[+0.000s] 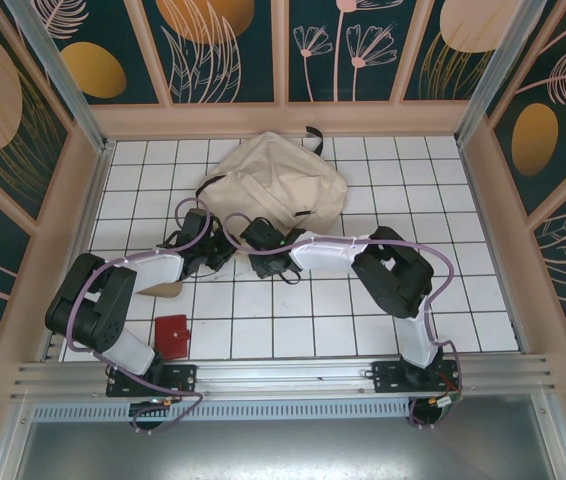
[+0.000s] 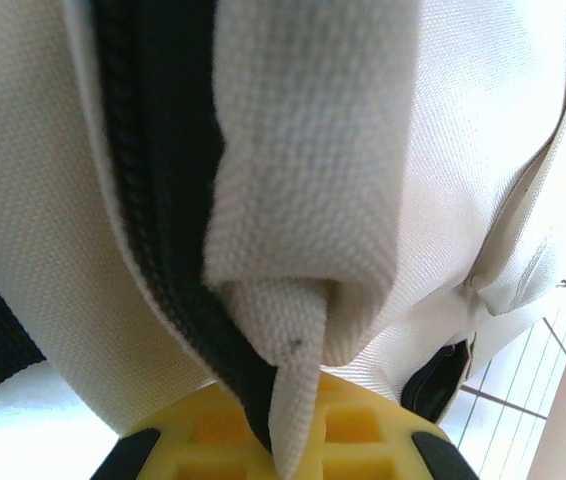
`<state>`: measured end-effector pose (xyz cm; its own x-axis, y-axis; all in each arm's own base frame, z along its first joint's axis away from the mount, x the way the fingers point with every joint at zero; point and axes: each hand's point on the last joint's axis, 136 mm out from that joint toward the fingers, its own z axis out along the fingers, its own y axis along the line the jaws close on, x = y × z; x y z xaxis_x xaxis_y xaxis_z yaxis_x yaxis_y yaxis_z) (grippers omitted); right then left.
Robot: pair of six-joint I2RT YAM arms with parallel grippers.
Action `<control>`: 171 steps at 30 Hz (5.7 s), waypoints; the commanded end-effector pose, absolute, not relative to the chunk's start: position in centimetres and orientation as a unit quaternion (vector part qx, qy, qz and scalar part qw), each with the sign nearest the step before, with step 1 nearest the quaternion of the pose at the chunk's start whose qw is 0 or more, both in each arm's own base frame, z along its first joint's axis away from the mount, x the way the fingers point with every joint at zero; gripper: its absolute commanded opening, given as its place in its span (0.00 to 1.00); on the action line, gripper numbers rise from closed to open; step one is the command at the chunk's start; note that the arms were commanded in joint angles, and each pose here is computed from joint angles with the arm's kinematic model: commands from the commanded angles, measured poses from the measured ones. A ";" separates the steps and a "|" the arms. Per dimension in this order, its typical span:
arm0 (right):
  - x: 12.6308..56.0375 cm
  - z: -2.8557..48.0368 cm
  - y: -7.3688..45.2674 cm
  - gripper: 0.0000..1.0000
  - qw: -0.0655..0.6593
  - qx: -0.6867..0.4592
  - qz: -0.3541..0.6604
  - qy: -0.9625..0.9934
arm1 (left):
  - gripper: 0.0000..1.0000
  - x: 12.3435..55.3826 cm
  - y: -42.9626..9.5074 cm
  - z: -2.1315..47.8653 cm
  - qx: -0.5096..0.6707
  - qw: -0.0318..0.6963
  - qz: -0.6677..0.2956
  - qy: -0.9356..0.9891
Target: Pack the student bag
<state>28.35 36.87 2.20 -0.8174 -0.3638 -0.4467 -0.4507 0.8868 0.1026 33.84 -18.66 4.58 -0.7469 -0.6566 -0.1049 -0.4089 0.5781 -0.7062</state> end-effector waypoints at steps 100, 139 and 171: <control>33.8 8.6 18.3 0.55 0.150 0.187 0.385 0.891 | 0.54 31.1 -34.2 12.2 0.050 0.207 -0.289 0.933; 35.2 4.2 20.3 0.30 0.070 0.192 0.389 0.899 | 0.29 31.8 -38.6 2.2 0.071 0.242 -0.275 0.928; 38.9 2.6 13.4 0.00 0.190 0.266 0.204 0.923 | 0.00 29.3 -30.4 1.9 0.024 0.229 -0.177 0.957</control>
<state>35.51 18.30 2.37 -0.8811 0.4671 -0.0747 0.3429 0.7395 0.5793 30.72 -34.63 4.30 -0.8587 -0.0451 -0.5105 0.2138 0.8738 -0.4368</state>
